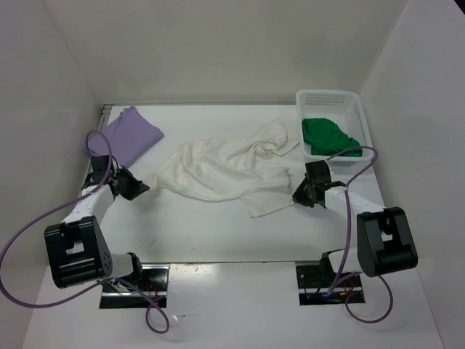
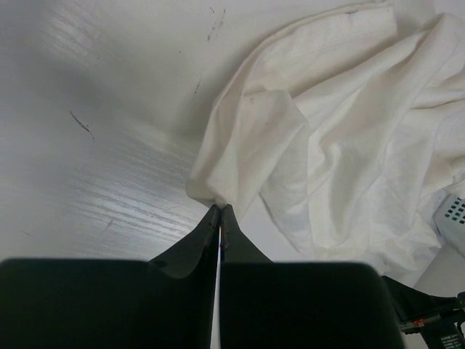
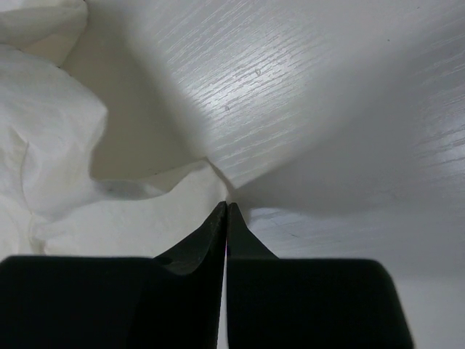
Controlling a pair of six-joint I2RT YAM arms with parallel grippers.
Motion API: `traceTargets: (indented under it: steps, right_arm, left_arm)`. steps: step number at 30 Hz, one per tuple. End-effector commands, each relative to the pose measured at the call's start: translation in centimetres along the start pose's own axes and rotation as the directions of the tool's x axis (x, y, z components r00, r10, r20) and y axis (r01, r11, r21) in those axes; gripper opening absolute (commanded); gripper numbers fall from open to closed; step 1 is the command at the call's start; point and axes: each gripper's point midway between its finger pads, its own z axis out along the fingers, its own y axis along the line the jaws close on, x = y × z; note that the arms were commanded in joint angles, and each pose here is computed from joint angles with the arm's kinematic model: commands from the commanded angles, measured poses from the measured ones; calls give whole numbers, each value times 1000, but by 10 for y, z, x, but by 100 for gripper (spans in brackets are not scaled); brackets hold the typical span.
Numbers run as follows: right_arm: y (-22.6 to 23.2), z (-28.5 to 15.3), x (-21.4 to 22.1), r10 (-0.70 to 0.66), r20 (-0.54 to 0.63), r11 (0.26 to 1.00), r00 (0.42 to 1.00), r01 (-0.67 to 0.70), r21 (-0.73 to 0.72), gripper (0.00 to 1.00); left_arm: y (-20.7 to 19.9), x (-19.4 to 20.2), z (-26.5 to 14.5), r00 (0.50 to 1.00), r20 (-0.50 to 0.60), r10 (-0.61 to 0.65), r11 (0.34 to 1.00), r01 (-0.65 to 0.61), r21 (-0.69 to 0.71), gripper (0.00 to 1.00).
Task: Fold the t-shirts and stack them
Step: Flatten out the crumpled T-shirt at the center of the board.
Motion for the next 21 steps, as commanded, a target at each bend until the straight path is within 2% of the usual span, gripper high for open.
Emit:
traceTargets:
  steps: [1, 6, 10, 11, 12, 14, 16, 17, 19, 20, 21]
  right_arm:
    - [12, -3, -13, -16, 43, 1000, 999, 17, -14, 1]
    - [16, -10, -14, 7, 47, 999, 999, -6, -33, 0]
    - [38, -50, -33, 17, 107, 995, 994, -6, -103, 0]
    - [54, -76, -53, 20, 175, 988, 984, 8, -155, 0]
    - [57, -90, -53, 12, 169, 988, 986, 14, -154, 0]
    - [81, -137, -85, 24, 263, 976, 964, 35, -216, 0]
    - [90, -164, -93, -13, 288, 975, 958, 76, -208, 0]
    - [108, -198, -116, 3, 365, 965, 931, 93, -245, 0]
    - [117, -225, -131, -14, 405, 966, 914, 117, -232, 0]
    - [132, -265, -155, 20, 484, 953, 875, 129, -272, 0]
    - [138, -277, -165, 19, 509, 951, 860, 142, -275, 0]
  left_arm:
    - [2, 3, -4, 999, 10, 42, 999, -42, 3, 0]
    - [3, 3, -6, 999, 15, 42, 999, -42, -5, 0]
    - [-10, -8, -16, 997, 40, 70, 998, -70, 3, 0]
    - [-15, -9, -18, 995, 39, 88, 996, -88, 9, 0]
    - [-20, -13, -21, 995, 48, 91, 996, -92, 14, 0]
    - [-51, -26, -35, 990, 66, 121, 989, -126, 75, 0]
    - [-81, -35, -51, 988, 73, 138, 979, -147, 142, 0]
    - [-116, -53, -72, 978, 133, 159, 962, -183, 204, 0]
    - [-150, -71, -104, 967, 193, 167, 940, -216, 265, 0]
    - [-167, -81, -122, 957, 231, 177, 924, -242, 294, 0]
    - [-200, -101, -159, 930, 321, 181, 893, -292, 341, 0]
